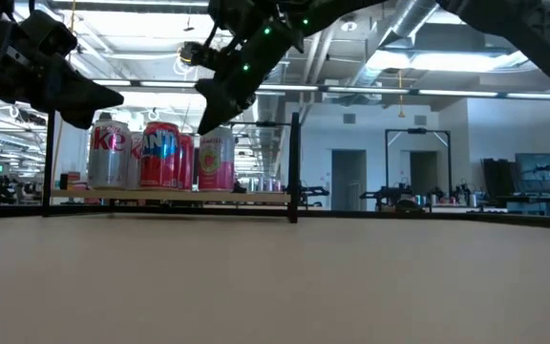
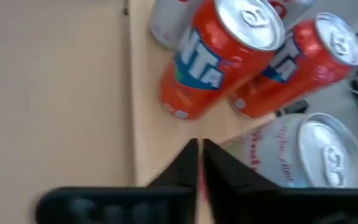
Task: Place canned beverage on shelf
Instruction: Put the center pink and white soda can on the shelf
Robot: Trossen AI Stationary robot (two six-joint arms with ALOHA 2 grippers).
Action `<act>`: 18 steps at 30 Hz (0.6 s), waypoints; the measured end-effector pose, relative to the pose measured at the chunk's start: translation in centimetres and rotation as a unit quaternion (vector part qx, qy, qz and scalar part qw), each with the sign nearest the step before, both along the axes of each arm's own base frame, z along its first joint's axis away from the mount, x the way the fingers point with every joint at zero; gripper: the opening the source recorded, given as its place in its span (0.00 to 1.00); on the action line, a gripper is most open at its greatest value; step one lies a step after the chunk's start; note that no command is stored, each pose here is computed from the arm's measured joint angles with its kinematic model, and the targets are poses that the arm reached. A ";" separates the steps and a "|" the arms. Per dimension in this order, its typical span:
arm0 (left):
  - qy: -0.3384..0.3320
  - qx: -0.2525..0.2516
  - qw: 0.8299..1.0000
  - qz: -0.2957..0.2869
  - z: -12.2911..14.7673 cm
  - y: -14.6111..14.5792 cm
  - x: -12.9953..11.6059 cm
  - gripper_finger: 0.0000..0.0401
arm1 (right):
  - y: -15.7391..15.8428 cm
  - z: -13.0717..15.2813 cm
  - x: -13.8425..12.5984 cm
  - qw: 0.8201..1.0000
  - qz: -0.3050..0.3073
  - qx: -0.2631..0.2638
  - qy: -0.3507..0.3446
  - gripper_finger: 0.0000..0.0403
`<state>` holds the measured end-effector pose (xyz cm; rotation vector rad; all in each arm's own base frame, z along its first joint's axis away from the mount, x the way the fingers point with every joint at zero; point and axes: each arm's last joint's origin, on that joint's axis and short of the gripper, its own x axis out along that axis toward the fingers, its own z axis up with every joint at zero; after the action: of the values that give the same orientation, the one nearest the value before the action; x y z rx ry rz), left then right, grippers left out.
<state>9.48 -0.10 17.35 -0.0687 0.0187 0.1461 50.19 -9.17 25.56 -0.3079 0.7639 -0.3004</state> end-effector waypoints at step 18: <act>0.000 0.000 1.000 0.006 0.0 0.0 0.0 0.00 | -4.4 0.1 -1.0 0.998 -0.056 -0.008 -0.003 0.04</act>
<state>9.48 -0.06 17.35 -0.0684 0.0183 0.1572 49.23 -13.55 25.64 -0.2799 0.7738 -0.4128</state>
